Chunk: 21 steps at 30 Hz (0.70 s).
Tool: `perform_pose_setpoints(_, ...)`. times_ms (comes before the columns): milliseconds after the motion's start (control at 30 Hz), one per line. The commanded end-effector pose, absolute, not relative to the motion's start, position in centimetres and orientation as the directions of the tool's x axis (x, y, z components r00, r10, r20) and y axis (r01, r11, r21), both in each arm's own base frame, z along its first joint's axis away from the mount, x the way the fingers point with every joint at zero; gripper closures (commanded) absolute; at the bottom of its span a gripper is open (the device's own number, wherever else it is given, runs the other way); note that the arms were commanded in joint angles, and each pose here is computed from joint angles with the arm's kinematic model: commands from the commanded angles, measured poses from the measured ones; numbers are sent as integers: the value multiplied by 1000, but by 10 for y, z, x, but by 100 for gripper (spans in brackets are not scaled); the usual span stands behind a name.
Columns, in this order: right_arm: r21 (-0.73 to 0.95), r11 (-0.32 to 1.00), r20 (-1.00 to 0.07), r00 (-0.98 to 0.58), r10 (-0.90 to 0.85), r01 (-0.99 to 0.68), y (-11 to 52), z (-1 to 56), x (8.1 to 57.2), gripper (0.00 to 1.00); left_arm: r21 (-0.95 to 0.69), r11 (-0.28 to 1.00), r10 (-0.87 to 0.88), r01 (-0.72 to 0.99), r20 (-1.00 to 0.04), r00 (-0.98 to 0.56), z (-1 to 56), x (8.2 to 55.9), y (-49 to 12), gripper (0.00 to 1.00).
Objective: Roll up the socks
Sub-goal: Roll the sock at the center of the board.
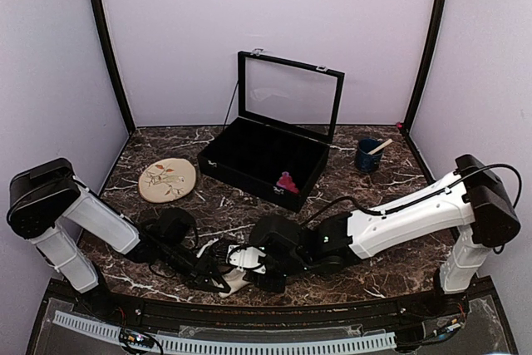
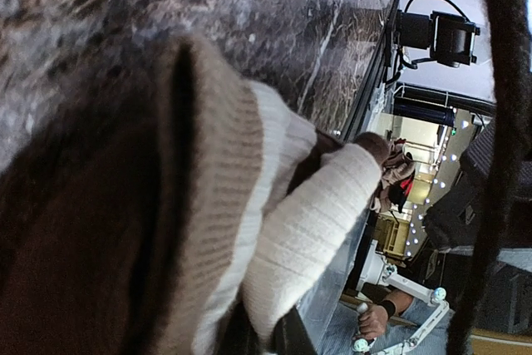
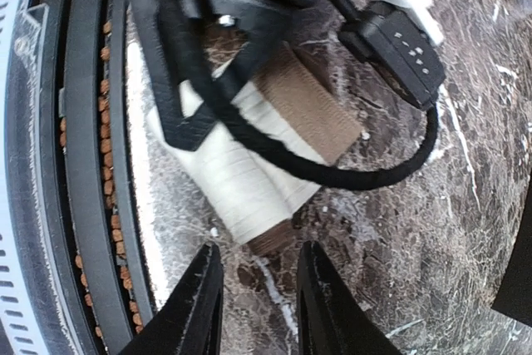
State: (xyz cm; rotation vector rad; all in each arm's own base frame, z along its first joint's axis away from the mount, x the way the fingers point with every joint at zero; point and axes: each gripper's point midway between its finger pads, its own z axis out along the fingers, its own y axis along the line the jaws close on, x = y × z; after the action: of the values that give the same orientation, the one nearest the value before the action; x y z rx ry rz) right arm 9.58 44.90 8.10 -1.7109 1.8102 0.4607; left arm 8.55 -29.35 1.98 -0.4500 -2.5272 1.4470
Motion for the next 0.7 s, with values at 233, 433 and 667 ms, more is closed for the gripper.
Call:
perform_pose_setpoints(233,-238,-36,-564,168,-808,-971,468,69,70,68,-833,546,376,82,156,-914,-2,70,-274,100)
perform_pose_setpoints(433,-277,-51,-533,198,-823,-959,474,57,76,68,-841,534,392,89,153,-907,2,72,-275,100)
perform_pose_setpoints(667,-293,-65,-506,212,-836,-954,477,43,79,68,-853,515,404,86,153,-902,5,72,-273,100)
